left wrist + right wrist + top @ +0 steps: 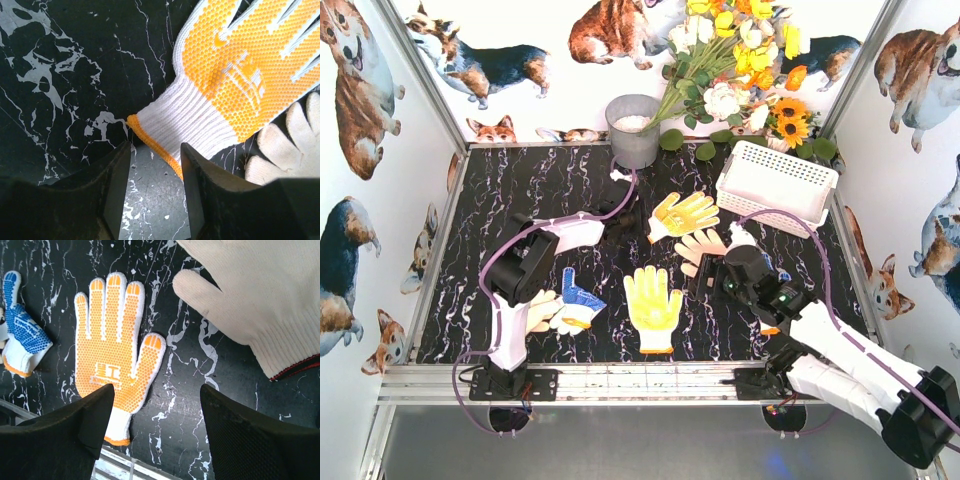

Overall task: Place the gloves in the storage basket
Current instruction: Move the glove to the center of the board.

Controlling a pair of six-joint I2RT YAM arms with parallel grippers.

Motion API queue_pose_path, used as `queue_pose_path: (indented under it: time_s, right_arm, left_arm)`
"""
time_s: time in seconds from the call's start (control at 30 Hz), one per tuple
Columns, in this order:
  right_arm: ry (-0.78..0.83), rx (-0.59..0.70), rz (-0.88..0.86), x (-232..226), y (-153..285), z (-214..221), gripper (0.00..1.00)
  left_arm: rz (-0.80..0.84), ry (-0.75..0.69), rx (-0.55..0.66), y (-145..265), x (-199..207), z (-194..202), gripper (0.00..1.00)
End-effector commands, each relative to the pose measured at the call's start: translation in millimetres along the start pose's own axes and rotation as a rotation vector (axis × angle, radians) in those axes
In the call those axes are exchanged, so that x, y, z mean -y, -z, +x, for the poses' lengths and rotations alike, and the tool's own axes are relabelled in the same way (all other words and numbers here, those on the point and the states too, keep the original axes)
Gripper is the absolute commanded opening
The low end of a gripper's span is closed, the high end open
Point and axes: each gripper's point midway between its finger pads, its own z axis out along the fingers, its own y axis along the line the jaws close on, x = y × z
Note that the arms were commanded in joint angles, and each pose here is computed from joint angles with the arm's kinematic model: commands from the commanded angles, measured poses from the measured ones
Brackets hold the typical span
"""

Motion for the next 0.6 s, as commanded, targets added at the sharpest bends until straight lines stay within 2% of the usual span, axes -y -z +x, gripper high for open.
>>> queue_pose_path:
  time_s: [0.0,0.23,0.37,0.57]
  right_arm:
    - [0.007,0.050,-0.022,-0.8,3.4,-8.2,0.72]
    - [-0.011,0.059,-0.019,2.7,7.2,-6.2,0.72]
    - [-0.017,0.053,-0.013,5.3,9.1,-3.2,0.72]
    - [-0.030,0.048,-0.003,8.9,11.8,0.4,0.72]
  left_arm:
    - [0.012,0.022,0.022,-8.8,2.0,-8.8,0.37]
    - [-0.004,0.019,0.027,-11.9,-1.6,-8.6,0.25]
    - [0.000,0.016,0.026,-15.2,-0.6,-8.9,0.12]
    - [-0.023,0.003,0.056,-6.8,-4.6,-16.4,0.00]
